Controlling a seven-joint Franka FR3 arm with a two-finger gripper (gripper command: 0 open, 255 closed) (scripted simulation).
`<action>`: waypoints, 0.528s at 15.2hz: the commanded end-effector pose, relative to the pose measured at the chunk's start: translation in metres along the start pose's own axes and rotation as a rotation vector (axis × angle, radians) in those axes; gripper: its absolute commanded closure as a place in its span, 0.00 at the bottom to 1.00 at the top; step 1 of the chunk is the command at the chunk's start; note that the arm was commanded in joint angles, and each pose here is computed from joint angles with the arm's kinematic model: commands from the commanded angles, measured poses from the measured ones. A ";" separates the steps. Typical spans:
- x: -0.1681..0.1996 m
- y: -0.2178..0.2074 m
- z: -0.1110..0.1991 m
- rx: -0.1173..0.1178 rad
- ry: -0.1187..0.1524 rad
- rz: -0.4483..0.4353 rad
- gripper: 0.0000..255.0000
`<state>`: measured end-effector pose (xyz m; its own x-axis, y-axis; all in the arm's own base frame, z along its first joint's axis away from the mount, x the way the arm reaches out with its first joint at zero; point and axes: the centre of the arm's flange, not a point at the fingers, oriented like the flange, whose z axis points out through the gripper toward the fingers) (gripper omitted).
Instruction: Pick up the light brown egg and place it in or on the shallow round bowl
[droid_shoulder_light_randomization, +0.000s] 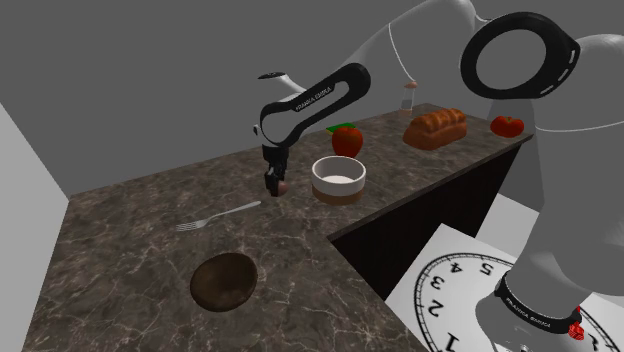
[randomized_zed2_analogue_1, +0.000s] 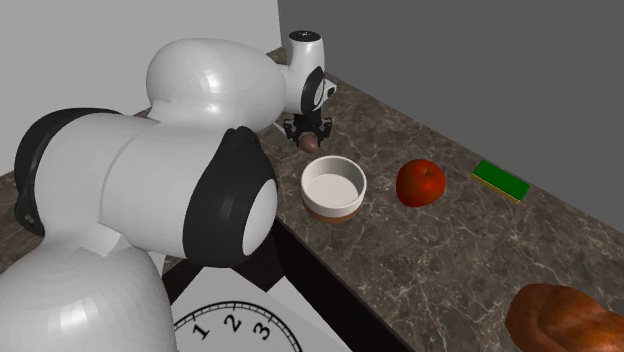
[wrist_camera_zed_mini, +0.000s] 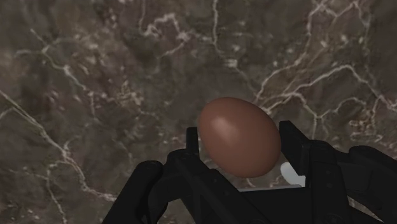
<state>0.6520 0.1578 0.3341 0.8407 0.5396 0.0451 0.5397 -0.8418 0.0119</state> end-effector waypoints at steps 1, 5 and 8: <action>0.000 0.000 0.000 0.000 0.000 0.000 1.00; 0.001 0.000 -0.021 0.000 0.000 0.000 1.00; 0.002 0.000 -0.037 0.000 0.000 0.000 1.00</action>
<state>0.6517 0.1583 0.3649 0.8406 0.5397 0.0454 0.5397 -0.8417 0.0122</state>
